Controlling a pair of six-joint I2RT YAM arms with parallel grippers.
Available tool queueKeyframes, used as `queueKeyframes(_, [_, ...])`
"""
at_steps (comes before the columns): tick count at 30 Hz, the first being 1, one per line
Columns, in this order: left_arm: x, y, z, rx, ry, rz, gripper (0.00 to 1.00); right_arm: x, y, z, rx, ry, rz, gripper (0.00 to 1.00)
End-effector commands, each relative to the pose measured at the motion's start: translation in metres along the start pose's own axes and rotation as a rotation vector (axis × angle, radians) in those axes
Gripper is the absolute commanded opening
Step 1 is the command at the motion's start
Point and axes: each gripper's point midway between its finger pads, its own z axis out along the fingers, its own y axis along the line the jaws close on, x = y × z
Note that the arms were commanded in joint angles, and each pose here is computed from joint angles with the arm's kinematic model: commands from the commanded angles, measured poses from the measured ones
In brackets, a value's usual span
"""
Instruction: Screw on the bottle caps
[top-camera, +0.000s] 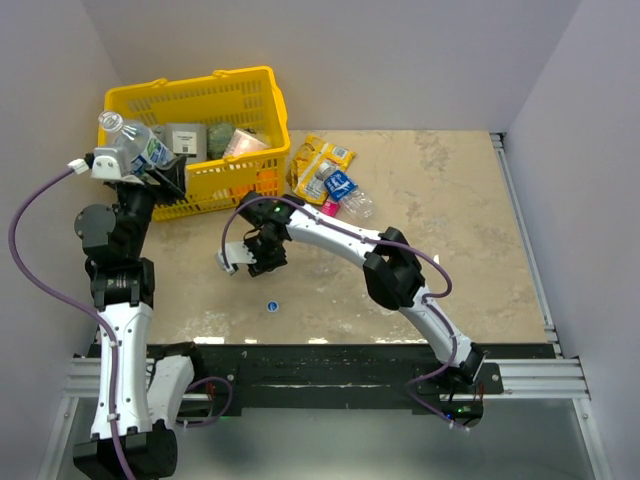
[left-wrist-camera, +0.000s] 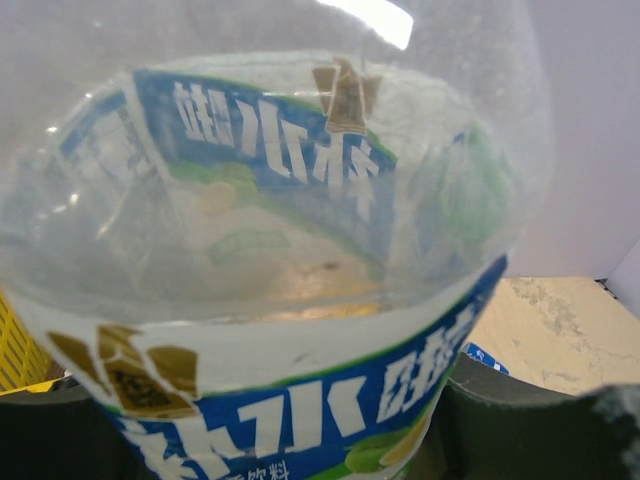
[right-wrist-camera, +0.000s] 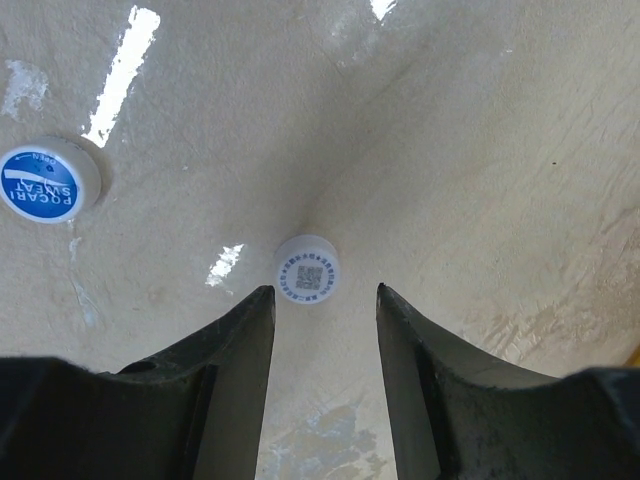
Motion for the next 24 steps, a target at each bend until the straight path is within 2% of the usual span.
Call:
queueKeyframes(1, [-0.004,-0.002,0.001,0.016,-0.018,-0.002,0.0,-0.003,-0.004,0.007,0.009,-0.018,0.013,0.48])
queueKeyframes(12, [0.0,-0.004,0.001,0.03,-0.013,-0.013,0.0,0.0,-0.001,0.017,0.0,-0.003,0.025,0.52])
queueKeyframes(24, [0.007,-0.004,0.001,0.036,0.001,-0.018,0.0,0.009,0.004,0.023,-0.009,0.025,0.039,0.47])
